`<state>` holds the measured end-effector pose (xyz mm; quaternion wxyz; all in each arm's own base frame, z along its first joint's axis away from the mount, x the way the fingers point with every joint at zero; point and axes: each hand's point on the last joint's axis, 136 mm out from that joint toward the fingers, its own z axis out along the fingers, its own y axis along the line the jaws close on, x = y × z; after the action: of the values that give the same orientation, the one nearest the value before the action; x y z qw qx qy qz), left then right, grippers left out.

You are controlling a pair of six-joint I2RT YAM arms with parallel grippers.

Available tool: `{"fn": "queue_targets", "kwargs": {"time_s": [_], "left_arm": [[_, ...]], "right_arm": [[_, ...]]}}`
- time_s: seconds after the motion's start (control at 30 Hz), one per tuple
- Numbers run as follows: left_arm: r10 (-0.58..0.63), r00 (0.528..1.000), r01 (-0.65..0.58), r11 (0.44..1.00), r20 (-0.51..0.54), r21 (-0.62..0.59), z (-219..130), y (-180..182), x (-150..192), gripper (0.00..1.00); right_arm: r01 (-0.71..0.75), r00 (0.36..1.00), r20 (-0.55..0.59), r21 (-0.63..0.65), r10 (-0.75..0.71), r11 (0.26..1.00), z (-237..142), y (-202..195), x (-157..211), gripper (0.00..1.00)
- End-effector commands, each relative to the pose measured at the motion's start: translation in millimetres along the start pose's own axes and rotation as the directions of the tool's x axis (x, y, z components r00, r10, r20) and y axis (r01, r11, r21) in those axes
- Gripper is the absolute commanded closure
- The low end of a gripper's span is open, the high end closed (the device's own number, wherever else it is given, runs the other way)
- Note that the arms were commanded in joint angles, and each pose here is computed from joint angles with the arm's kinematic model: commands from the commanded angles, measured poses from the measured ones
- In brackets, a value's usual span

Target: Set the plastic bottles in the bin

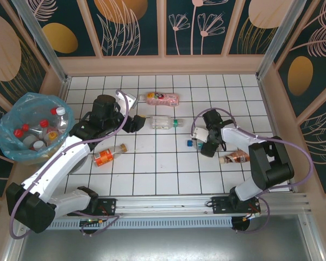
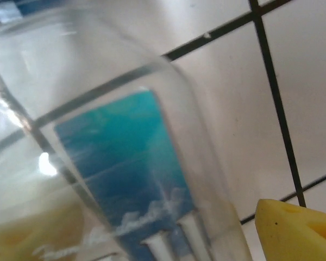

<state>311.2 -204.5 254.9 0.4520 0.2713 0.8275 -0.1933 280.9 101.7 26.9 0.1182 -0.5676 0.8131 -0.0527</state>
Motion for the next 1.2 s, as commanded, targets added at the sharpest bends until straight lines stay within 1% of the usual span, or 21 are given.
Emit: {"fn": "queue_targets", "kwargs": {"time_s": [0.0, 0.17, 0.33, 0.4, 0.43, 0.5, 0.53, 0.63, 0.67, 0.73, 0.77, 0.83, 0.97, 1.03, 1.17], "left_arm": [[-0.008, 0.999, 0.009, 1.0, 0.052, -0.019, -4.3, 1.4, -11.2, 0.25], [-0.037, 0.994, 0.04, 0.999, 0.099, -0.031, -11.4, 3.1, -30.3, 0.25], [-0.094, 0.976, 0.097, 0.995, 0.194, -0.007, -25.1, -0.2, -62.3, 0.25], [-0.134, 0.964, 0.131, 0.991, 0.229, 0.029, -30.9, -4.9, -75.1, 0.25], [-0.16, 0.957, 0.15, 0.987, 0.243, 0.058, -33.0, -8.7, -81.2, 0.26], [-0.206, 0.945, 0.173, 0.974, 0.255, 0.146, -35.4, -21.4, -91.7, 0.26], [-0.231, 0.94, 0.181, 0.961, 0.251, 0.208, -34.8, -30.5, -95.7, 0.27], [-0.282, 0.931, 0.177, 0.903, 0.23, 0.391, -33.8, -58.3, -106.0, 0.27], [-0.296, 0.929, 0.177, 0.881, 0.221, 0.438, -33.4, -65.0, -108.7, 0.27], [-0.311, 0.929, 0.171, 0.844, 0.203, 0.508, -33.8, -75.9, -113.4, 0.27], [-0.314, 0.929, 0.168, 0.827, 0.194, 0.536, -34.6, -80.4, -116.0, 0.27], [-0.316, 0.931, 0.155, 0.795, 0.183, 0.586, -38.4, -89.6, -121.2, 0.25], [-0.293, 0.935, 0.096, 0.751, 0.199, 0.653, -51.3, -107.3, -128.5, 0.21], [-0.284, 0.938, 0.082, 0.737, 0.197, 0.671, -54.8, -112.8, -128.0, 0.22], [-0.28, 0.943, 0.086, 0.725, 0.179, 0.684, -55.3, -116.1, -122.3, 0.25]], "right_arm": [[0.027, 0.998, 0.06, -0.04, -0.025, 0.999, -4.3, 5.2, -11.9, 0.27], [0.005, 0.995, 0.1, -0.048, 0.0, 0.999, -18.1, 7.5, -16.8, 0.45], [-0.05, 0.985, 0.164, -0.029, 0.054, 0.998, -43.2, 3.3, -29.2, 0.46], [-0.067, 0.971, 0.228, -0.004, 0.066, 0.998, -60.4, 0.2, -40.3, 0.46], [-0.084, 0.958, 0.277, 0.013, 0.077, 0.996, -72.9, -2.6, -48.5, 0.46], [-0.118, 0.914, 0.394, 0.03, 0.097, 0.993, -101.4, -6.4, -67.4, 0.48], [-0.142, 0.877, 0.467, 0.029, 0.112, 0.989, -119.6, -7.9, -78.9, 0.49], [-0.181, 0.74, 0.655, -0.019, 0.149, 0.983, -173.4, -3.9, -110.0, 0.52], [-0.179, 0.691, 0.706, -0.04, 0.155, 0.983, -190.4, 0.4, -119.5, 0.52], [-0.175, 0.615, 0.771, -0.071, 0.165, 0.982, -215.8, 8.1, -133.9, 0.52], [-0.168, 0.583, 0.795, -0.087, 0.17, 0.982, -227.1, 12.6, -140.9, 0.52], [-0.133, 0.54, 0.825, -0.113, 0.168, 0.985, -243.5, 25.0, -154.7, 0.52], [-0.062, 0.466, 0.869, -0.154, 0.165, 0.986, -270.3, 47.8, -179.2, 0.51], [-0.038, 0.439, 0.882, -0.173, 0.172, 0.984, -279.9, 53.5, -187.0, 0.52], [-0.016, 0.41, 0.895, -0.186, 0.176, 0.982, -290.8, 57.7, -196.4, 0.51]]}}
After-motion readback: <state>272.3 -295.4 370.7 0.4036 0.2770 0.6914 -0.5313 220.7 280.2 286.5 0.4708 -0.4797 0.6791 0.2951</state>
